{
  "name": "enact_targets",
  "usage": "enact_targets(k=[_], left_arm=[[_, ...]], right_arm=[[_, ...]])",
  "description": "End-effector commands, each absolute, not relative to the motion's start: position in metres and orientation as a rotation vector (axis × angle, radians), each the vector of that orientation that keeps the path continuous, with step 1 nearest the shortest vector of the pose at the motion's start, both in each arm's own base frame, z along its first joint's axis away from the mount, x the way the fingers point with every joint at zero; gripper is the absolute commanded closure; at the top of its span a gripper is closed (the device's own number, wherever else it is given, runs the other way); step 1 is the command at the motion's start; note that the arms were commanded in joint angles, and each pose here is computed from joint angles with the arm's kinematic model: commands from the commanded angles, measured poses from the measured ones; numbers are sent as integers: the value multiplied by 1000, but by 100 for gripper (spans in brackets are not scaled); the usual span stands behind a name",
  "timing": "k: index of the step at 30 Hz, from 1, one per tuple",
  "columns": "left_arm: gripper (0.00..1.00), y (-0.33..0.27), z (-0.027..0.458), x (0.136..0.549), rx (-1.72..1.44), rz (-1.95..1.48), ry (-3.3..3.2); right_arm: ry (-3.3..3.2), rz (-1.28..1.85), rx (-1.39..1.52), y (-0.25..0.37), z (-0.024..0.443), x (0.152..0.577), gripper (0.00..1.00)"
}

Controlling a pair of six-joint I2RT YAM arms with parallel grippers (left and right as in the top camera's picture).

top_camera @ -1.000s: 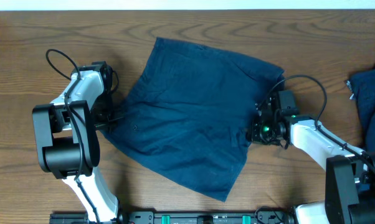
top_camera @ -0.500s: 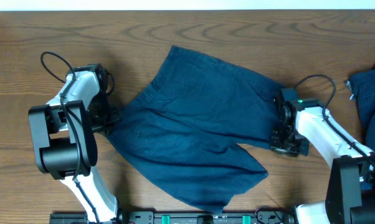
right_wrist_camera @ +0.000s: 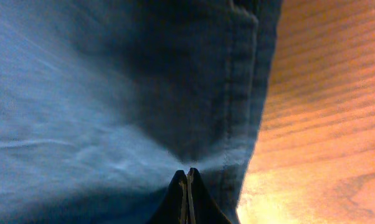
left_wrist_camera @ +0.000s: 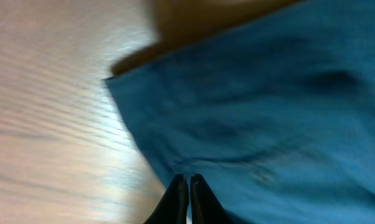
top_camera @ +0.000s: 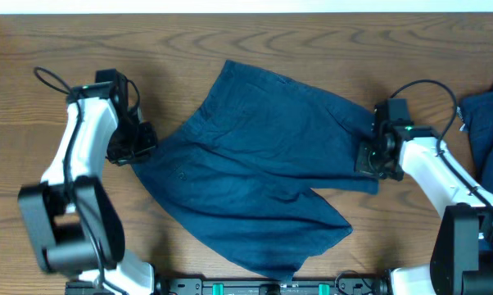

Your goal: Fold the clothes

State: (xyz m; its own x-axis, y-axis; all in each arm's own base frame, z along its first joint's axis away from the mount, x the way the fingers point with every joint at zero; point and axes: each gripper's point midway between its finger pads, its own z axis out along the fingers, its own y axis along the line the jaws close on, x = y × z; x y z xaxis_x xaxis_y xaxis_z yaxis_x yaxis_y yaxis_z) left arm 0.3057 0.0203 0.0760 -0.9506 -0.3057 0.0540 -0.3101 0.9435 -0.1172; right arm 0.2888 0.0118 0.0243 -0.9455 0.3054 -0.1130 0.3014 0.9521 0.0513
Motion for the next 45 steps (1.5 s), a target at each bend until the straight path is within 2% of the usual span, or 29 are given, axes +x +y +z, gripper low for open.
enact_targets(k=[1,4,5,7,10,14,20,27,33,36,40,45], left_arm=[[94,-8,110,320,347,488,-3170],[94,-20,123,333,257,559,-3255],[94,-24,124,337,231,563,-3272],[94,-35,124,342,170,571,-3292],[94,-54,124,345,55,579,-3306],[94,-73,124,344,-44,582,-3309],[94,-81,123,341,-91,551,-3304],[94,-81,122,337,-84,546,-3286],[94,-83,122,335,-86,564,-3274],[94,-87,123,334,-98,589,-3269],[92,-89,124,337,-111,594,-3281],[83,-90,128,354,-164,613,-3353]], right_arm=[[2944,158,469,10,44,303,86],[2877,168,500,0,58,317,75],[2847,191,501,0,62,323,76],[2797,290,464,7,68,336,85],[2738,355,439,13,70,352,86],[2647,373,480,11,64,382,92],[2591,447,701,12,18,413,99],[2611,543,779,24,-45,425,99],[2411,632,959,25,-65,472,98],[2330,682,902,39,-51,504,98],[2234,698,640,56,-2,552,99],[2177,823,429,68,70,585,99]])
